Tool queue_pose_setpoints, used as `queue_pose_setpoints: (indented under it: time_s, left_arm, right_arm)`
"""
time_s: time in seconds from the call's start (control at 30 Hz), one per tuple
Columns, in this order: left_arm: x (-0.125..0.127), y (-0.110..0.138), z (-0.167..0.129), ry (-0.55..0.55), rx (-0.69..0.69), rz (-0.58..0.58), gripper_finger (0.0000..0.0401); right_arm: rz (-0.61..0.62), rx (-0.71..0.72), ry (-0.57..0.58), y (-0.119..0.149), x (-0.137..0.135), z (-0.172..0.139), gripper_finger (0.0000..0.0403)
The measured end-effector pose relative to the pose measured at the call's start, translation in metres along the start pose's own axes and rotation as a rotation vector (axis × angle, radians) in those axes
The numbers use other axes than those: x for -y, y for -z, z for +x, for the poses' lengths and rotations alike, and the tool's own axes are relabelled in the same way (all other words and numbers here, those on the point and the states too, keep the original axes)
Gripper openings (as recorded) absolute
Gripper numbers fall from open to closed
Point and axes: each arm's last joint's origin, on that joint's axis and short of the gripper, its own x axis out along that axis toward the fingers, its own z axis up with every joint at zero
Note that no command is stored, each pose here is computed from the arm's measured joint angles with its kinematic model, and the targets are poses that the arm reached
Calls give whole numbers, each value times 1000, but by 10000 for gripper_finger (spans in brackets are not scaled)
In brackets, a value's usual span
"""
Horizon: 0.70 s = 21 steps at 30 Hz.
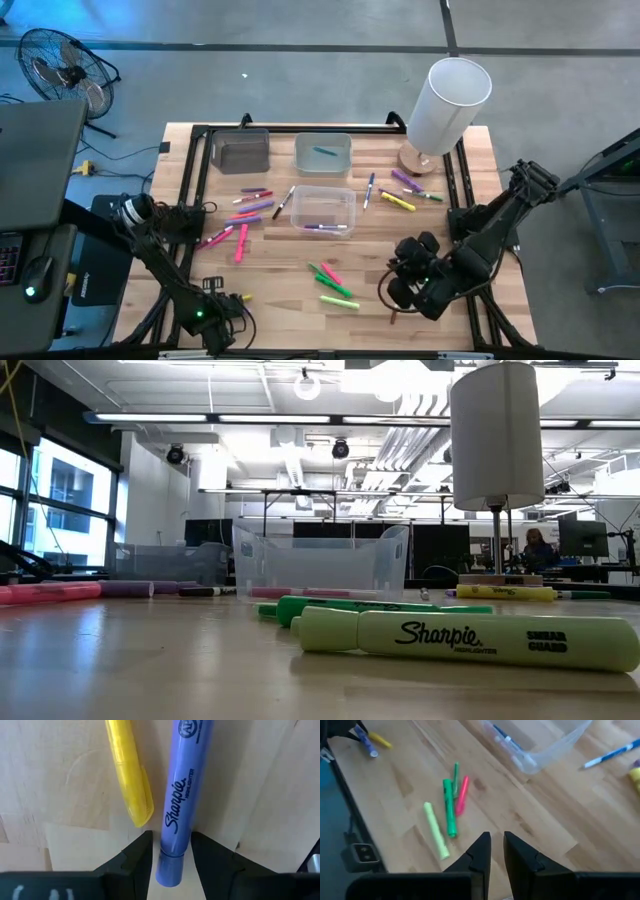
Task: Pick & Place Markers
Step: Put the violet highlighter into the black bin
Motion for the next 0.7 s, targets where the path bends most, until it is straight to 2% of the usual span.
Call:
queue_pose_setpoints:
  time_s: [0.13, 0.23, 0.3, 0.43, 0.5, 0.7]
  left_arm:
    - [1, -1, 0, 10, -5, -11, 95]
    - [1, 0, 0, 15, -20, -10, 61]
    - [1, 0, 0, 20, -37, -11, 55]
    - [4, -1, -5, 22, -51, -14, 55]
    - [8, -6, -11, 63, -81, -26, 55]
    - [17, -30, -40, 153, -85, -51, 61]
  right_arm:
    - [-92, 4, 59, 8, 9, 13, 31]
    - [-119, -57, 111, 23, 23, 34, 13]
    - [-140, -68, 108, 34, 30, 47, 4]
    - [-174, -46, 12, 49, 44, 60, 5]
    - [-195, -29, -51, 53, 54, 65, 2]
    - [-189, 11, -211, 60, 101, 73, 1]
